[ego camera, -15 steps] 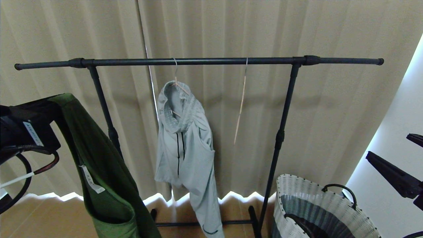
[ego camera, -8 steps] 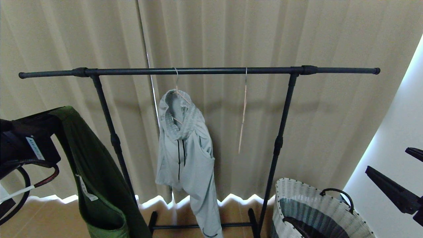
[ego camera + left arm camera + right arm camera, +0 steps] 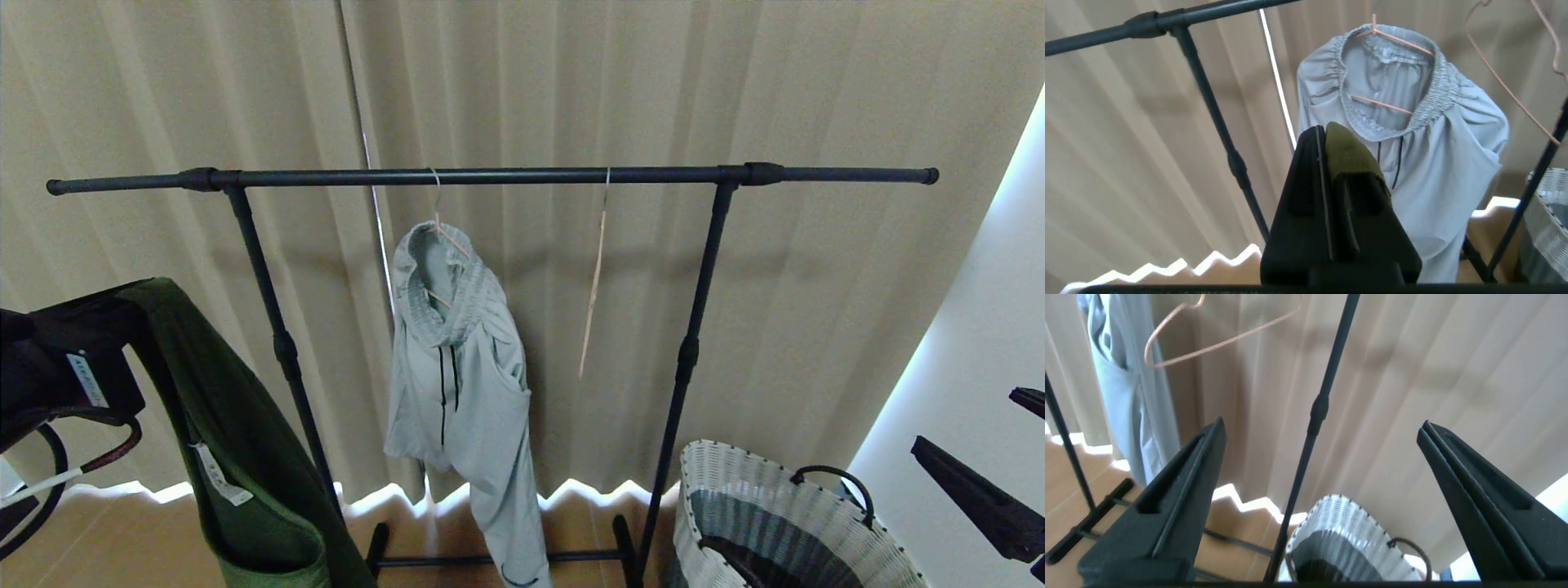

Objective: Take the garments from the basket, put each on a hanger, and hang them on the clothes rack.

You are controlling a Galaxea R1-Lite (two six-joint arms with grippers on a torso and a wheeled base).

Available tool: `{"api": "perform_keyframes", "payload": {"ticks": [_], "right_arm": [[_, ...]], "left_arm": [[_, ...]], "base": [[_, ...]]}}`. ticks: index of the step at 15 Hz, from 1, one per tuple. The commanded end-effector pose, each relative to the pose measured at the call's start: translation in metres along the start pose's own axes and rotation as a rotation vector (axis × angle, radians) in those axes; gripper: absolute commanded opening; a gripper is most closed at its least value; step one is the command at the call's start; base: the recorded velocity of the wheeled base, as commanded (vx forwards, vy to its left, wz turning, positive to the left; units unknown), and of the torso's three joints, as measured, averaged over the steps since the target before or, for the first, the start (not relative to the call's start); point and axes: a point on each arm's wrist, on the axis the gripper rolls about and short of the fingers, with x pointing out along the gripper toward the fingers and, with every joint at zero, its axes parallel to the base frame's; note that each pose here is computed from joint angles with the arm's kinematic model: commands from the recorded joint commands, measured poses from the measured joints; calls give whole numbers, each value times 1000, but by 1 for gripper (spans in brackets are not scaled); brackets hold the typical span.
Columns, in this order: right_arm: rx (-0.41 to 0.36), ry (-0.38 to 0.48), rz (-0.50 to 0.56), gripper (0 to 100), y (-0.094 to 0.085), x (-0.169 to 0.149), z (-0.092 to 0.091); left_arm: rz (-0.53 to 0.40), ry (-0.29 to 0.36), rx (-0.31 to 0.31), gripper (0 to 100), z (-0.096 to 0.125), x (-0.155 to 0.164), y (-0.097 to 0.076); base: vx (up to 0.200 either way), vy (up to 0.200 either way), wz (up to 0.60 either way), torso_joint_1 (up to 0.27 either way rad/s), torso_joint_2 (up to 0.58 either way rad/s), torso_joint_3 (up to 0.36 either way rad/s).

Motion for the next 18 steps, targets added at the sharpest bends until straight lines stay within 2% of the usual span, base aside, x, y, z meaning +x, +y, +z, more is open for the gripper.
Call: {"api": "perform_keyframes", "payload": {"ticks": [1,4,7,9,11,14,16,18], "right_arm": [[2,13,3,100,1,-4,-7],[-3,22,6,100,2,-4,-8],[-6,42,-15,100,1,-1,-7],[-5,44,-28,100,-2,2,4],[24,88,-34,100,-7,13,24],[48,206,-131,100,-21,19,43],[52,259,-129,100,-22,19,46],[51,256,-131,100,-22,19,47]], "left_arm": [[0,-6,-1,0,2,0,0],[-5,-10,17,0,3,0,0],[-67,-19,18,0,0,-3,-1],[-69,-18,20,0,-1,-4,-1],[-68,-6,17,0,-4,-3,0],[-64,10,53,0,-13,-9,0],[-64,10,61,0,-14,-11,0],[-64,10,76,0,-15,-12,0]], "base": [[0,0,0,0,0,0],[0,0,0,0,0,0],[0,0,0,0,0,0],[0,0,0,0,0,0],[0,0,0,0,0,0],[0,0,0,0,0,0],[0,0,0,0,0,0],[0,0,0,0,0,0]]}}
